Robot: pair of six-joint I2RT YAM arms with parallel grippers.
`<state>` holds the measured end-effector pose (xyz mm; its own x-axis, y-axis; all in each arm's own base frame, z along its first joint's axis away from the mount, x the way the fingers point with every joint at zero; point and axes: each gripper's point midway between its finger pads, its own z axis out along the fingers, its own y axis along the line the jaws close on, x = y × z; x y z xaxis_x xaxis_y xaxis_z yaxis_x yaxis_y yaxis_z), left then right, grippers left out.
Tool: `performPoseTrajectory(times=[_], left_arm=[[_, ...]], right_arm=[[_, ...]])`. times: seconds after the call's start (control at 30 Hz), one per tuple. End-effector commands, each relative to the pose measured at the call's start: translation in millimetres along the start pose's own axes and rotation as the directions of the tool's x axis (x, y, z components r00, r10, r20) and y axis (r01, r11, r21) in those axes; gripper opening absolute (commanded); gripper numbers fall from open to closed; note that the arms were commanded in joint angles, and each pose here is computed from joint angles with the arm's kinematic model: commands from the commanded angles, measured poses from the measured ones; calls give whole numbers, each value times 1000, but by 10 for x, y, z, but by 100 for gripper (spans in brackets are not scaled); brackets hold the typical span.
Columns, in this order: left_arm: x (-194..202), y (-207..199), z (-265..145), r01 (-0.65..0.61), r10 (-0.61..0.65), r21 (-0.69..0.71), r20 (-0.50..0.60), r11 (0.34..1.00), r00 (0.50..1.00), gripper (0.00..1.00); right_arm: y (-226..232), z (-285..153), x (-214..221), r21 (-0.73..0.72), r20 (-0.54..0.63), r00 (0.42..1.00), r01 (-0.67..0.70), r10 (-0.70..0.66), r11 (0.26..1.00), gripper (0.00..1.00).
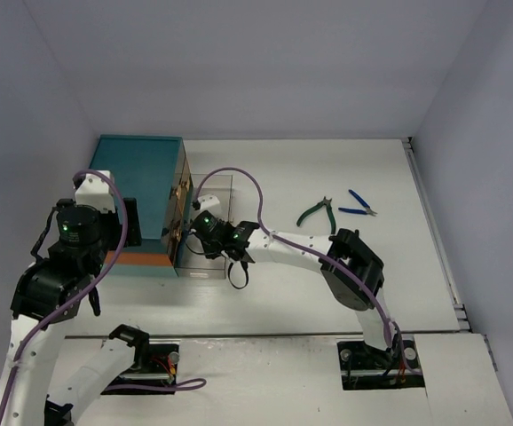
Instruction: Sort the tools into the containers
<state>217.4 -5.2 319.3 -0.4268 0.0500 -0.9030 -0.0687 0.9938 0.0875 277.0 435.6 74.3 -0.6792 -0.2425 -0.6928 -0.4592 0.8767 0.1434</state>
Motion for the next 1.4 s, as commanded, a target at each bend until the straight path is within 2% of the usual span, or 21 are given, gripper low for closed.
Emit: performPoseTrajectory(times=[0.0,0.17,0.33,0.4,0.53,0.73,0.97,1.13,1.37], left_arm=[[-136,24,36,4,-3,-20,33,1000,999,81],[-159,15,24,8,-7,-14,37,1000,999,81],[-174,11,9,13,-13,-9,43,1000,999,81],[-171,2,11,16,-16,-5,41,1000,999,81],[-181,-10,4,23,-23,2,45,1000,999,81],[-172,-6,1,22,-22,1,42,1000,999,81],[-158,-10,7,24,-24,1,39,1000,999,81],[-153,-4,12,24,-24,-4,38,1000,999,81],[-161,5,33,22,-22,-14,34,1000,999,81]], right_arm=[[-4,-197,-416,5,147,987,-71,69,997,25],[-338,-459,-698,56,224,970,-105,90,993,38],[-1085,-776,-961,146,298,944,-192,142,970,41],[-1657,-803,-909,231,290,943,-232,161,945,41],[-2466,-838,-735,319,250,946,-281,206,905,41],[-3320,-779,-280,427,162,944,-331,288,842,42],[-3772,-645,169,500,74,928,-352,366,791,42],[-3870,-527,403,506,12,917,-349,399,789,40],[-3920,-413,574,504,-43,912,-333,408,797,26]])
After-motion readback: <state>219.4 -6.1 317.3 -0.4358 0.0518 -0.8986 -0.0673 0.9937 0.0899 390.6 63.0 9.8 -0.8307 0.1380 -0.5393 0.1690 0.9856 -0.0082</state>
